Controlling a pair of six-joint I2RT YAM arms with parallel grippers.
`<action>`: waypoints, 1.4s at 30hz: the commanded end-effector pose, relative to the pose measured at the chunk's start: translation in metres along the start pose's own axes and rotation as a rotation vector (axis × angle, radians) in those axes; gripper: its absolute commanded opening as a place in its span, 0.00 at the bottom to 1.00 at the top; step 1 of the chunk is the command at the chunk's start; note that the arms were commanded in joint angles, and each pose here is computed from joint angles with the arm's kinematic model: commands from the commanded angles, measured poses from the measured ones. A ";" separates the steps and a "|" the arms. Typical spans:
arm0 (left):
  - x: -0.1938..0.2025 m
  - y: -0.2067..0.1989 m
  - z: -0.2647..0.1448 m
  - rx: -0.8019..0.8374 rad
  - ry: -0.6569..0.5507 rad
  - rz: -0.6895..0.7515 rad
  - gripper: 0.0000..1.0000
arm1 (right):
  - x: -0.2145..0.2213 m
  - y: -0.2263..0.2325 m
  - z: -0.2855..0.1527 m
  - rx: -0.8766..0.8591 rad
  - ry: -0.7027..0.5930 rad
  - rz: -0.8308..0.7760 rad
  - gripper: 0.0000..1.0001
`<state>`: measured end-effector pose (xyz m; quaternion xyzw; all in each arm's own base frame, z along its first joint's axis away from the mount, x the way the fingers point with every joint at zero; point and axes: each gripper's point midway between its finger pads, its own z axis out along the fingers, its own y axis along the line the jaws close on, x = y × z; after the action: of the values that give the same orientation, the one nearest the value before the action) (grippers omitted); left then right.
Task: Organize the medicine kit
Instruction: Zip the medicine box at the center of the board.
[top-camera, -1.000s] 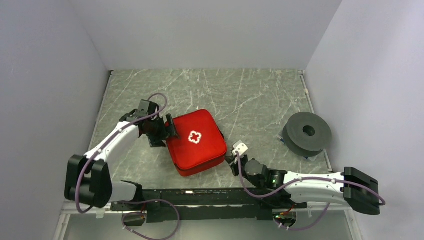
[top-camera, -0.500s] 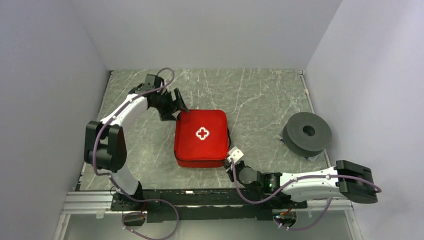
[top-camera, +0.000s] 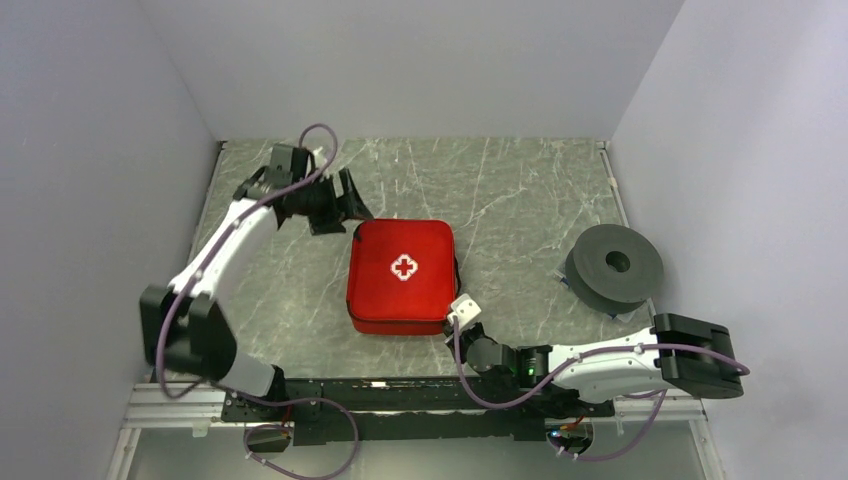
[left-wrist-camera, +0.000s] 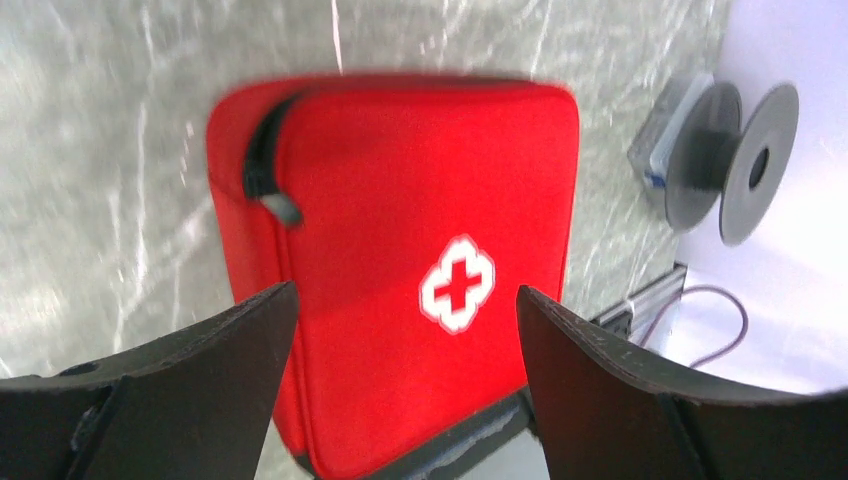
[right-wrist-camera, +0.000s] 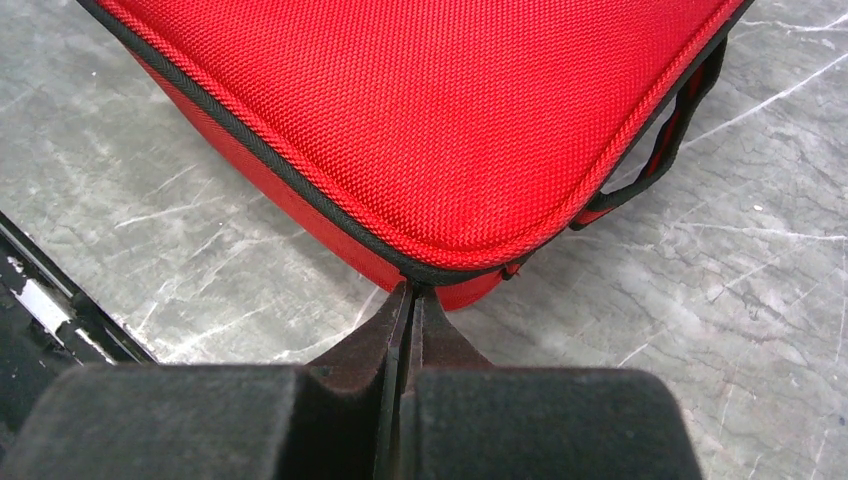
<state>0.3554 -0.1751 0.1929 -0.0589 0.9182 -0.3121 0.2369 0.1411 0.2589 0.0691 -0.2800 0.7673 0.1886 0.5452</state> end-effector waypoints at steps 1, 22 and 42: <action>0.057 -0.022 -0.032 0.083 0.017 0.016 0.86 | -0.002 0.003 0.002 0.007 0.008 0.028 0.00; 0.158 -0.017 -0.027 0.186 0.044 -0.078 0.88 | -0.044 0.085 0.042 -0.241 -0.023 -0.118 0.00; 0.214 0.059 0.002 0.033 0.091 -0.138 0.88 | -0.002 0.028 0.018 -0.117 0.112 -0.152 0.00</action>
<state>0.1916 -0.2072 0.1215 -0.0749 0.8806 -0.4137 0.2187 0.1306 0.3222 0.0796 -0.3856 0.7381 0.2144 0.5105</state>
